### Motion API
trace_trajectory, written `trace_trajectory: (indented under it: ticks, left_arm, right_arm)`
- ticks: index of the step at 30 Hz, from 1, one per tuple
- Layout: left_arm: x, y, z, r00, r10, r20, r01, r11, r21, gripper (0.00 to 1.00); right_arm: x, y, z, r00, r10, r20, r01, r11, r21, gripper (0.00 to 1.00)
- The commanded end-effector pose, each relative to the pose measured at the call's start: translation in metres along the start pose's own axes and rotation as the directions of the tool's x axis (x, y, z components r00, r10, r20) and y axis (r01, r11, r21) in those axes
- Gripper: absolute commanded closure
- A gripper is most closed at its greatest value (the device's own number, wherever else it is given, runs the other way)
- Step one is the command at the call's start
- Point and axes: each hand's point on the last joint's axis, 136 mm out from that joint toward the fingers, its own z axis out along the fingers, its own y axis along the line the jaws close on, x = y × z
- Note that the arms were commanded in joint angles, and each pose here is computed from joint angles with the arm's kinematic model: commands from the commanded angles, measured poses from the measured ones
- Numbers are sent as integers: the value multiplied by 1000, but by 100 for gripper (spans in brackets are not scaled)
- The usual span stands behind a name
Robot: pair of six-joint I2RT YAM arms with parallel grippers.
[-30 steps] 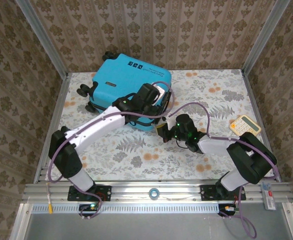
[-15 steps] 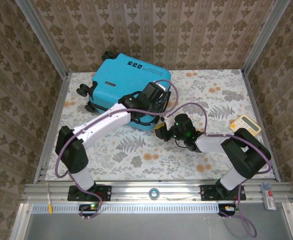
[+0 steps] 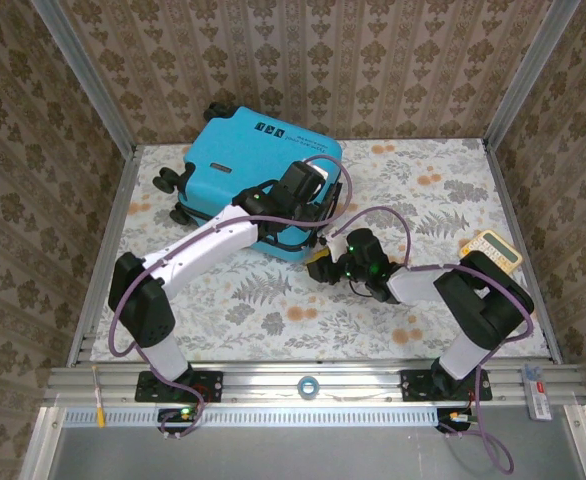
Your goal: Pack the luggage
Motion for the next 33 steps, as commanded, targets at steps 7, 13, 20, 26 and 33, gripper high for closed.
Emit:
trace_trajectory:
  ticks: [7,13,20,26,33]
  left_arm:
    - [34,-5,21,991,-8,-134,13,999,35,37]
    - [32,-8,21,991,-10,-133,16,999,45,37]
    - [31,-12,19,991,-10,-134,16,999,50,37]
    - [28,-10,17,992,-8,-129,14,999,42,37]
    - [5,4,5,997,9,-75,-10,1000,-5,33]
  right_arm:
    - [-35,6,11,996,-36,85,39,999,-34,59]
    - [-42,0,20,995,-26,92,28,999,-18,58]
    - [-44,-23,20,994,4,113,-16,995,100,74]
    - [-45,-18,20,994,0,113,-8,998,66,94]
    - [-45,-18,20,993,4,115,-11,998,60,100]
